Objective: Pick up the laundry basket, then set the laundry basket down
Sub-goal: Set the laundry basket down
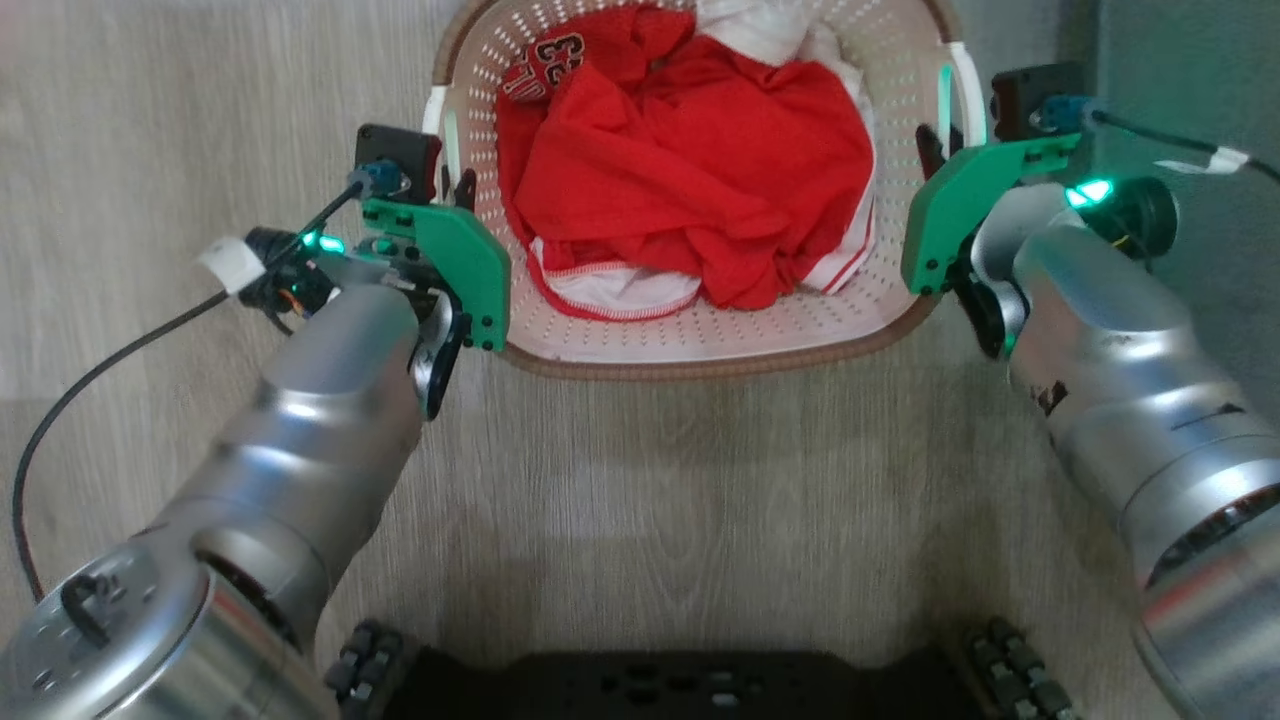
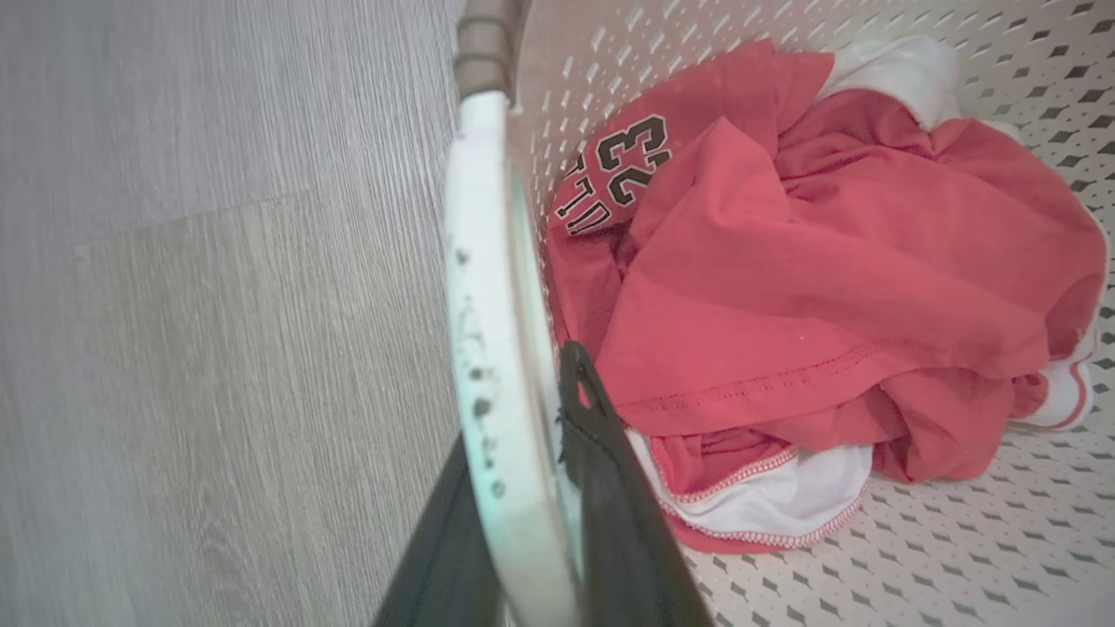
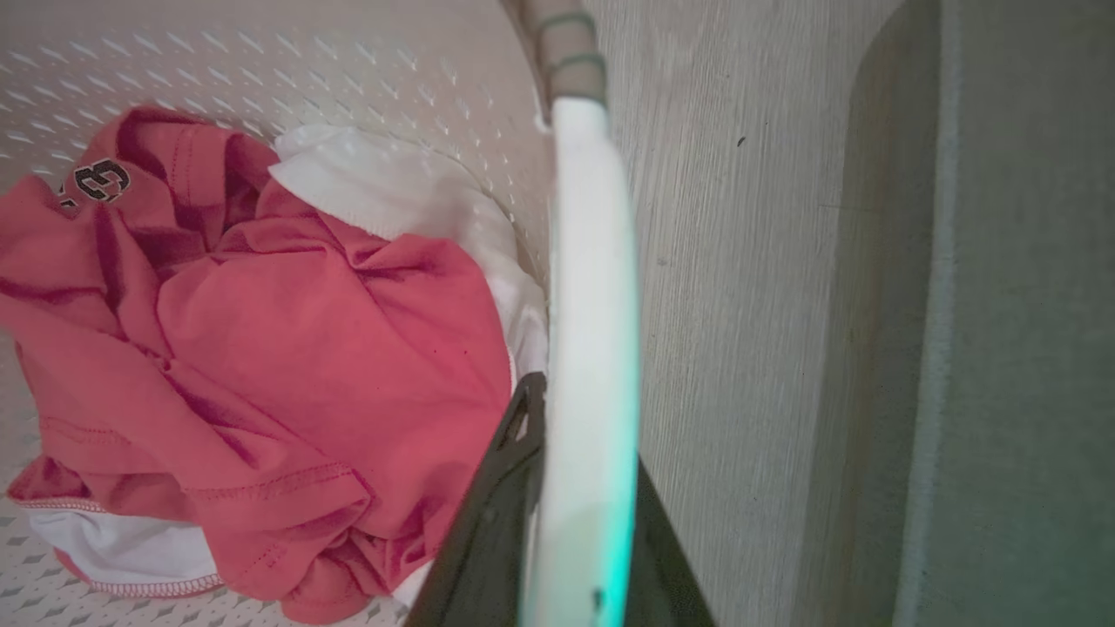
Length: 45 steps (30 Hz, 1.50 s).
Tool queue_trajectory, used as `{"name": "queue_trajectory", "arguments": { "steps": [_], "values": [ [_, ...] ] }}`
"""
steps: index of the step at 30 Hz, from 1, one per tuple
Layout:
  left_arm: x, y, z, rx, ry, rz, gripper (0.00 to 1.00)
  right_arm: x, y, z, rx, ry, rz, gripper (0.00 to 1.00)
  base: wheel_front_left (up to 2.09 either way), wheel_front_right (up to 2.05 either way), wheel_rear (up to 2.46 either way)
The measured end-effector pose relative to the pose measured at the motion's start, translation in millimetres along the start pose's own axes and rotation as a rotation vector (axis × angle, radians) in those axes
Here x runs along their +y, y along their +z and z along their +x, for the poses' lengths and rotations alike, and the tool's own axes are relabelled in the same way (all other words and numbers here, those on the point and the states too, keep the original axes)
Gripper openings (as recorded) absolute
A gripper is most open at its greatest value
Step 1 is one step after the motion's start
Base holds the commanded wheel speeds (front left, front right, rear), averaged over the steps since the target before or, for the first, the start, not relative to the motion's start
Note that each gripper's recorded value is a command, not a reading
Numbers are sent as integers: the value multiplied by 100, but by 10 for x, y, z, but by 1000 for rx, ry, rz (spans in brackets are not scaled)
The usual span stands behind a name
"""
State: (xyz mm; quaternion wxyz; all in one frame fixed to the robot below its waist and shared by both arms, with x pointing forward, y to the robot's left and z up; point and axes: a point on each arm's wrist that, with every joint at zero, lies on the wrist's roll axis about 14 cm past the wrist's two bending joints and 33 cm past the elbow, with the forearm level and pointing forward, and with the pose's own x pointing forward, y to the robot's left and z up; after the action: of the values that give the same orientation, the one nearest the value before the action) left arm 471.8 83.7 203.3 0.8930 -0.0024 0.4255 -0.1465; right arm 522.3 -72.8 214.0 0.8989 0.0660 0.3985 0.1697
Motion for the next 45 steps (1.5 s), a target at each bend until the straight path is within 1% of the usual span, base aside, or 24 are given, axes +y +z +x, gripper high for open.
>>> {"name": "queue_trajectory", "arguments": {
  "steps": [4, 10, 19, 24, 25, 26, 28, 29, 31, 32, 33, 34, 35, 40, 45],
  "values": [
    [16, -213, 164, 46, -5, -14, 0, -65, -262, 176, 49, -1, 13, 0, 0, 0, 0],
    [47, -399, 318, 80, -4, -22, 0, -118, -477, 352, 85, -1, 18, 0, 0, 0, 0],
    [52, -513, 416, 105, -11, -13, 0, -159, -605, 449, 103, -8, 18, 0, 0, 0, 0],
    [58, -481, 448, 96, -7, -10, 0, -176, -609, 459, 100, -14, 15, 0, 0, 0, 0],
    [59, -478, 449, 94, -5, -13, 9, -180, -603, 460, 99, -15, 14, 1, 0, 0, 0],
    [58, -476, 450, 92, -5, -12, 20, -186, -601, 460, 98, -17, 13, 6, 0, 0, 0],
    [56, -485, 447, 95, -6, -6, 25, -187, -585, 462, 91, -17, 4, 11, 0, 0, 0],
    [55, -490, 445, 96, -7, -4, 28, -186, -577, 464, 87, -16, 0, 15, 0, 0, 0],
    [68, -490, 445, 96, 0, 0, 30, -197, -567, 465, 85, -18, -7, 23, 0, 0, 0],
    [70, -491, 446, 96, 0, 0, 37, -210, -571, 463, 86, -21, -10, 29, 0, 0, 0],
    [69, -492, 447, 96, 0, 0, 58, -216, -570, 463, 86, -22, -11, 43, 0, 0, 0],
    [71, -491, 448, 96, 1, 0, 83, -226, -566, 463, 84, -25, -12, 71, 0, 0, 0],
    [77, -493, 447, 97, 3, 1, 100, -233, -563, 463, 84, -28, -12, 100, 0, 0, 0],
    [111, -456, 432, 90, 25, -2, 100, -259, -487, 445, 59, -37, -20, 100, 0, 0, 0],
    [129, -317, 390, 60, 40, -5, 100, -259, -312, 391, 11, -42, -32, 100, 0, 0, 0]
  ]
}}
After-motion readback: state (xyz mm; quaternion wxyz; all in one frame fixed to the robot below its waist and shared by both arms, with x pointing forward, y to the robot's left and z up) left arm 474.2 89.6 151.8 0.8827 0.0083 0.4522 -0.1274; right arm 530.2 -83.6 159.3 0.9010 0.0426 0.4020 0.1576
